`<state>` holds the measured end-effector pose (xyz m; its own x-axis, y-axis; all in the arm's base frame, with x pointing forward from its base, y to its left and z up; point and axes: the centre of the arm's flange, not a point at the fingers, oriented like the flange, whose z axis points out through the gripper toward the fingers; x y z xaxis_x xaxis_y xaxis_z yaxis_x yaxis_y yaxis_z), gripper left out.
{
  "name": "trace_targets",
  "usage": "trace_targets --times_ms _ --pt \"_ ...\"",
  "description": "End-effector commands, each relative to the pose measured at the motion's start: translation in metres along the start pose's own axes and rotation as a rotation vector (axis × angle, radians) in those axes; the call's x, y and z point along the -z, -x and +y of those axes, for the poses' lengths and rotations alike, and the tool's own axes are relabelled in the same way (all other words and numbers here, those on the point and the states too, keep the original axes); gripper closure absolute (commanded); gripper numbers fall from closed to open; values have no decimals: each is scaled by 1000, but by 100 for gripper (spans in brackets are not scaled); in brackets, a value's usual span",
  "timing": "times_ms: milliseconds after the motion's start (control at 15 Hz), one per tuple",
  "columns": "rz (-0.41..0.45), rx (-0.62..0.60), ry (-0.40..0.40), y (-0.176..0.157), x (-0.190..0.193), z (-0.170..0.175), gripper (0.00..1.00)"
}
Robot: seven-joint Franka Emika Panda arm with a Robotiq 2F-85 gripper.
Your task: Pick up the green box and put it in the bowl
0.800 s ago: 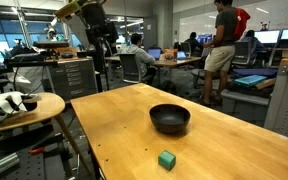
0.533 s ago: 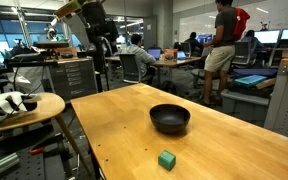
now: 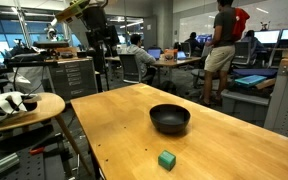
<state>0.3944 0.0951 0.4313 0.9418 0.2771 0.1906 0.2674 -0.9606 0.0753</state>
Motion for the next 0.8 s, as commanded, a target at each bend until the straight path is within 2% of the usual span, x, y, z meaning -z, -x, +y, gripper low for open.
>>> trace_targets --times_ms 0,133,400,733 --pt "7 -3 26 -1 -11 22 0" --pt "11 -21 36 1 -17 35 0" --pt "7 23 85 10 -36 62 0" --pt "-25 68 86 25 -68 96 0"
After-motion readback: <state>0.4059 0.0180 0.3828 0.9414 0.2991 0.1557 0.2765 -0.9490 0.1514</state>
